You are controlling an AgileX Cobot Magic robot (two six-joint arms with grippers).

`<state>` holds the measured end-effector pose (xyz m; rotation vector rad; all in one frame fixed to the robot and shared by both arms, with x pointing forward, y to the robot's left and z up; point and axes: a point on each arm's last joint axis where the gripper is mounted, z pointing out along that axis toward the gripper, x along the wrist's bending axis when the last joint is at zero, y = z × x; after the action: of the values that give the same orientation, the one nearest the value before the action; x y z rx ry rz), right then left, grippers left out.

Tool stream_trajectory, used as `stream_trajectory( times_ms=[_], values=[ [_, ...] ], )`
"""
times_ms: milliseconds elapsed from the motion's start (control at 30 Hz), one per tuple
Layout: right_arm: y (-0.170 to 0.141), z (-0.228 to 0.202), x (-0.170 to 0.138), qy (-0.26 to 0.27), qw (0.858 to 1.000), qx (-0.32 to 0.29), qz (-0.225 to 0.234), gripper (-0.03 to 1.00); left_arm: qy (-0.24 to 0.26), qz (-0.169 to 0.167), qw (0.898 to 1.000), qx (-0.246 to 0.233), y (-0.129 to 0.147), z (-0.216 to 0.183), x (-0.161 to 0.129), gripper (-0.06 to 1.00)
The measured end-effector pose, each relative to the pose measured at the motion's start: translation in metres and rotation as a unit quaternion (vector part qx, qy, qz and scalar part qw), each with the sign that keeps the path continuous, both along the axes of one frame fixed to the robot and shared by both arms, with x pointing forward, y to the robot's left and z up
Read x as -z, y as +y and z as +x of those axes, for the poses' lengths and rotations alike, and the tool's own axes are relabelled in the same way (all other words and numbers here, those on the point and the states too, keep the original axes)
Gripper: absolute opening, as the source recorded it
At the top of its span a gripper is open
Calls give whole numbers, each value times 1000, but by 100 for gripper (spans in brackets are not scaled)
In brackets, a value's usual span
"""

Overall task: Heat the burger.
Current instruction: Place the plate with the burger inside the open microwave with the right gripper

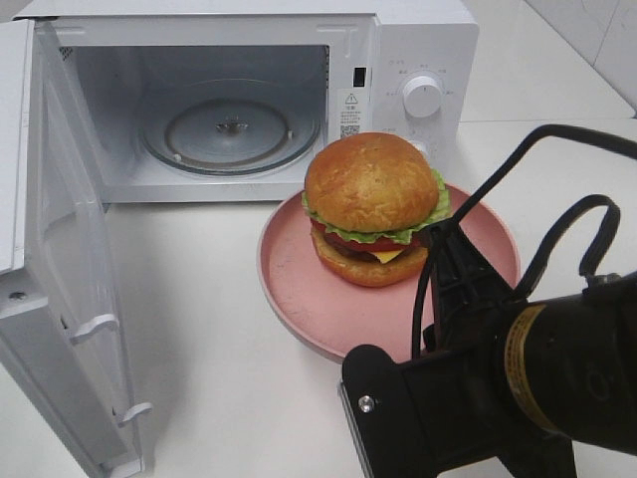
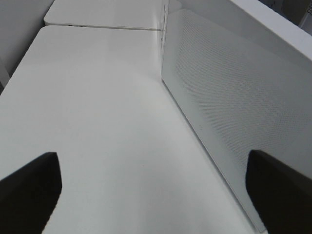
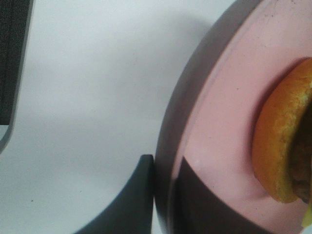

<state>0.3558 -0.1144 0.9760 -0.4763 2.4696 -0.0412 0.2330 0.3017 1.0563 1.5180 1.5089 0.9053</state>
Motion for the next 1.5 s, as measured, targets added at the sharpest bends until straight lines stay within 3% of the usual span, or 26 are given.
stream_trajectory(
  times_ms=[800, 1500],
  values=[
    [-16, 39, 4, 38, 990, -135, -25, 4, 0, 0, 1000, 0, 0, 0, 0, 97],
    [-33, 58, 7, 67, 978, -196, -17, 4, 0, 0, 1000, 0, 0, 0, 0, 97]
  ],
)
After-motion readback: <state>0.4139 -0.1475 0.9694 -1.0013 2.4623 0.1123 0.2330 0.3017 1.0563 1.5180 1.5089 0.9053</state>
